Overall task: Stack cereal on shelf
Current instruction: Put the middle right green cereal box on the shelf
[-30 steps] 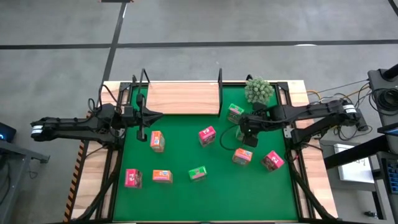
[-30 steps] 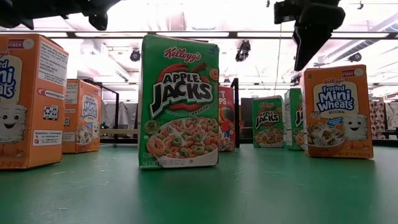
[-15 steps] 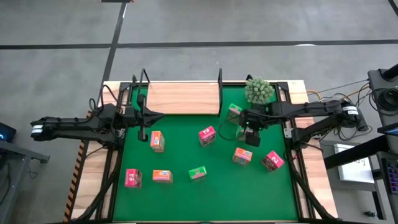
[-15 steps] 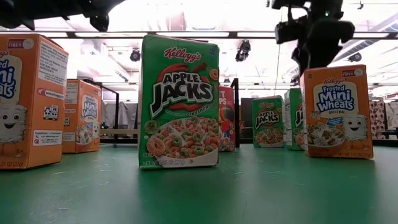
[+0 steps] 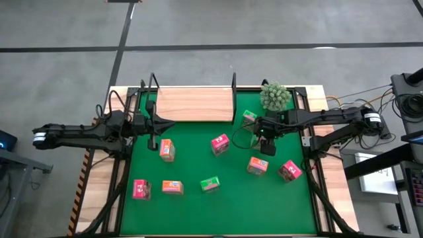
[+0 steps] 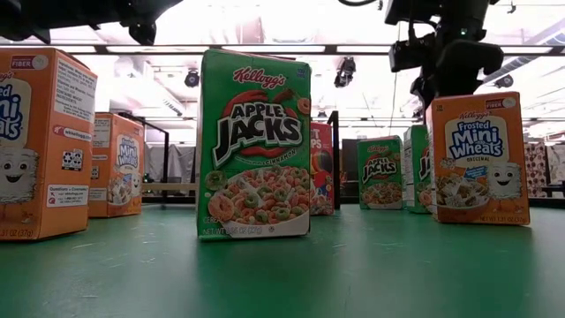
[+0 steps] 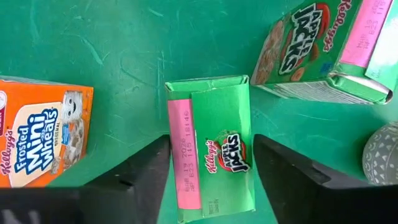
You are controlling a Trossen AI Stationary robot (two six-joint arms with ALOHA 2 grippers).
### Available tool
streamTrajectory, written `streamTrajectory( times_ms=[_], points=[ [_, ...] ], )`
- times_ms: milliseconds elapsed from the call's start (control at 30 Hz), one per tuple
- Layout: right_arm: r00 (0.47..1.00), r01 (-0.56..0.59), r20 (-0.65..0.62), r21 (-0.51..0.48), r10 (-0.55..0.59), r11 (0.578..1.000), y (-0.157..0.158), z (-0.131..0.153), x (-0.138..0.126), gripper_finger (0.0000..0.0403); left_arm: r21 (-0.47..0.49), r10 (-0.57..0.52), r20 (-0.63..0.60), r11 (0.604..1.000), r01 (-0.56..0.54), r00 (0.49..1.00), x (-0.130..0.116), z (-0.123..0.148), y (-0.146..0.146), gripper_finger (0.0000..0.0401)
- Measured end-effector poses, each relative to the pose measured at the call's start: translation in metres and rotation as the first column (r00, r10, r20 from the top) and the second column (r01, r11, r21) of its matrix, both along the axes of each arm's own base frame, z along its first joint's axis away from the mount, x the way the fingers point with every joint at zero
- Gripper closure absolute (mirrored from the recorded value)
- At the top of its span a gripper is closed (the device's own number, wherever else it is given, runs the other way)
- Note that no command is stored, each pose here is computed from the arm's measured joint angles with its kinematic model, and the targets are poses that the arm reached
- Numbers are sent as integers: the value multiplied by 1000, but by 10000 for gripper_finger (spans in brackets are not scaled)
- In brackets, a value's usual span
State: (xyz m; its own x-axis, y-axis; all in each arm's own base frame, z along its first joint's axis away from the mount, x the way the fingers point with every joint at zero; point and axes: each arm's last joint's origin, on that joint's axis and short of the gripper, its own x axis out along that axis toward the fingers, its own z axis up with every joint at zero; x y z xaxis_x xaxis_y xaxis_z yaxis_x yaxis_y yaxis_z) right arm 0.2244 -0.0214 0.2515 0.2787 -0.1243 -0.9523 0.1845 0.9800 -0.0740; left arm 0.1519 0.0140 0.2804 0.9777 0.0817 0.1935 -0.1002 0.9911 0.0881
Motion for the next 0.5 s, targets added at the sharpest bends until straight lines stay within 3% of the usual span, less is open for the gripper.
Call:
streamTrajectory(
  times_ms=[233, 500],
  points=[
    [1000, 14, 5, 9, -14, 1000, 0, 0, 0, 244, 0, 0, 0, 1000, 0, 1000, 0, 0, 0, 401],
    [1000, 15, 10, 9, -16, 1000, 0, 0, 1, 270, 0, 0, 0, 1000, 0, 1000, 0, 0, 0, 401]
  ],
)
